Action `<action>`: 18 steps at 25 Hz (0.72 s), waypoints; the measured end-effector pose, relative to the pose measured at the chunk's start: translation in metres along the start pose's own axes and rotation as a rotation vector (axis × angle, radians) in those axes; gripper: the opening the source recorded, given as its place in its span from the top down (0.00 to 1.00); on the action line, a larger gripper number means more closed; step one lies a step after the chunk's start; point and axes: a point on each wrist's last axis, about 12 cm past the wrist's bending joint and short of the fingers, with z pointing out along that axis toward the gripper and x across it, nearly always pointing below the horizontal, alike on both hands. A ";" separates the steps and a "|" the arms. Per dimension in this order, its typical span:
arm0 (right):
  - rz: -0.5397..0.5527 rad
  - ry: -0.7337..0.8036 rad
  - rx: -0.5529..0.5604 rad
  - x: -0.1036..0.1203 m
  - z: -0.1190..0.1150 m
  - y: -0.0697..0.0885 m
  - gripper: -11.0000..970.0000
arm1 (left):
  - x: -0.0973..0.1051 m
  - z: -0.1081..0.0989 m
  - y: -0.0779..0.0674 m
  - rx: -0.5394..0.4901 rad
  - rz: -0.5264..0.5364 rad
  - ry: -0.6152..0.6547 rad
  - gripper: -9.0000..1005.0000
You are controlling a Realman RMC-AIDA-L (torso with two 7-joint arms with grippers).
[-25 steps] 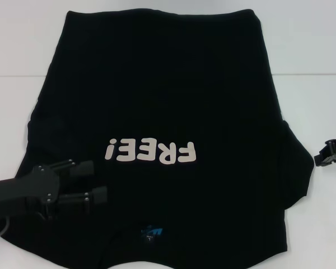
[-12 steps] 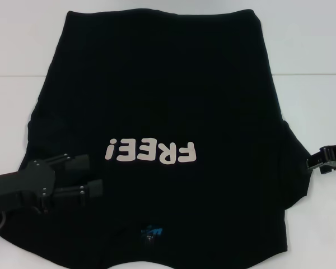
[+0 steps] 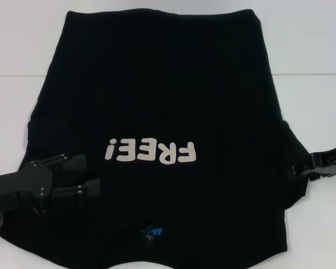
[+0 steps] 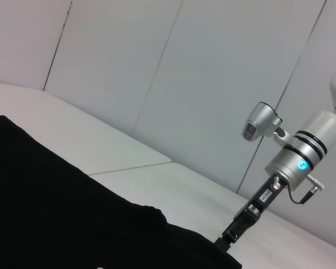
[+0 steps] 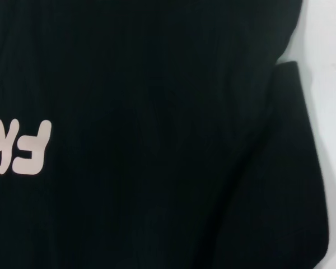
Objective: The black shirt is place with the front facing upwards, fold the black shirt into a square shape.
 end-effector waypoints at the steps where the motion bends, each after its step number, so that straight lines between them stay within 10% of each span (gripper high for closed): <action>1: -0.002 0.001 -0.003 0.000 0.001 0.001 0.33 | 0.000 0.000 0.000 0.000 0.000 0.000 0.12; 8: -0.012 0.002 -0.003 -0.001 0.004 0.005 0.33 | 0.000 0.000 0.000 -0.001 -0.001 -0.001 0.12; 18: -0.019 0.010 0.013 -0.002 0.004 0.004 0.59 | 0.000 0.000 0.000 -0.001 -0.002 0.000 0.12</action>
